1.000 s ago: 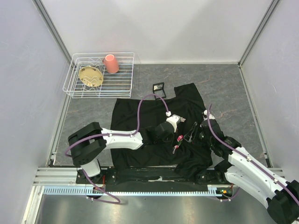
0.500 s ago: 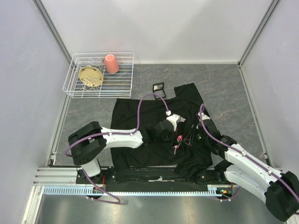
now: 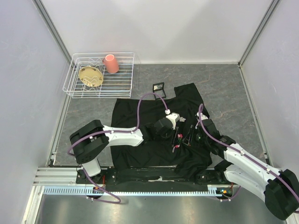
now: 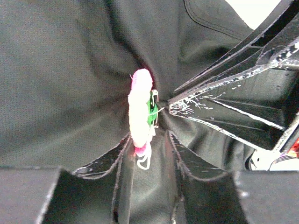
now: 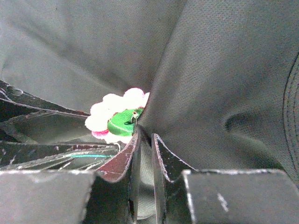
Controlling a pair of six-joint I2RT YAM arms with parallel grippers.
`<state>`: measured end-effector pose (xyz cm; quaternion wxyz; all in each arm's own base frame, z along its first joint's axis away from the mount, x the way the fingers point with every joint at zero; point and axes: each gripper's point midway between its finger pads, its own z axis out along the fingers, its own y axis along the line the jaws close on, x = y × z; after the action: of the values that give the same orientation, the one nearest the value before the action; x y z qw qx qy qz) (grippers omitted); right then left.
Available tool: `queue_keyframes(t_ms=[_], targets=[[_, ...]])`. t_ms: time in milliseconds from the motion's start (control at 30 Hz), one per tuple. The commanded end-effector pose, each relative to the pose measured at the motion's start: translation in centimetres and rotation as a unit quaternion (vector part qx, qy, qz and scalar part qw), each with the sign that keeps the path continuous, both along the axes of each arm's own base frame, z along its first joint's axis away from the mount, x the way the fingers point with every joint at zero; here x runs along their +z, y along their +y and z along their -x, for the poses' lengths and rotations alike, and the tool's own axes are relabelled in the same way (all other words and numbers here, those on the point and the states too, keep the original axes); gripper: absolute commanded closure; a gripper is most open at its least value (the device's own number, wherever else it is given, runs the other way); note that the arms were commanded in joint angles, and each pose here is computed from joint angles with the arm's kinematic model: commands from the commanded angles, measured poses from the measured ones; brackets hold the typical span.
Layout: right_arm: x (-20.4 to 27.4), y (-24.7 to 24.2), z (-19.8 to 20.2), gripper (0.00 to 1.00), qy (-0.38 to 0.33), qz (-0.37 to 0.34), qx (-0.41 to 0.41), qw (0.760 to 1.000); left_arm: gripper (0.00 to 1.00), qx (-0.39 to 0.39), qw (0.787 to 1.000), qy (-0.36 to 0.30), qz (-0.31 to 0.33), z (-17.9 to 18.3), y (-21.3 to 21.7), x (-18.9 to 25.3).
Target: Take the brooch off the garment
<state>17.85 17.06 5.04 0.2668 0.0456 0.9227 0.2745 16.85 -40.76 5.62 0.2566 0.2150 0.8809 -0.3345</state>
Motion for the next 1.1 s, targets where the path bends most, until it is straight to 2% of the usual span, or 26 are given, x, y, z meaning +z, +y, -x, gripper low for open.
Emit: queue_keyframes(t_ms=[0, 333, 600, 700, 733, 933, 1067], targets=[[0.4, 0.4, -0.4, 0.78, -0.014, -0.008, 0.009, 1.000, 0.64, 0.000, 1.000, 0.005, 0.020, -0.5, -1.1, 0.2], [0.2, 0.3, -0.3, 0.81, -0.017, -0.004, 0.009, 1.000, 0.81, -0.003, 1.000, 0.007, 0.023, -0.7, -1.2, 0.1], [-0.9, -0.9, -0.4, 0.85, 0.004, 0.033, -0.015, 0.999, 0.85, -0.003, 1.000, 0.002, 0.012, -0.7, -0.6, 0.6], [-1.0, -0.9, -0.3, 0.85, 0.009, 0.035, -0.011, 0.999, 0.81, -0.007, 1.000, 0.007, 0.011, -0.7, -0.6, 0.5], [-1.0, -0.8, -0.4, 0.85, 0.007, 0.034, -0.010, 0.999, 0.75, -0.006, 1.000, 0.007, 0.011, -0.7, -0.6, 0.5], [-0.5, -0.6, -0.4, 0.85, 0.001, 0.025, -0.008, 1.000, 0.57, -0.008, 1.000, 0.001, 0.023, -1.0, -1.1, 1.2], [-0.4, -0.4, -0.3, 0.85, 0.003, 0.023, -0.005, 1.000, 0.53, -0.011, 0.999, 0.005, 0.030, -1.0, -1.7, 1.2]])
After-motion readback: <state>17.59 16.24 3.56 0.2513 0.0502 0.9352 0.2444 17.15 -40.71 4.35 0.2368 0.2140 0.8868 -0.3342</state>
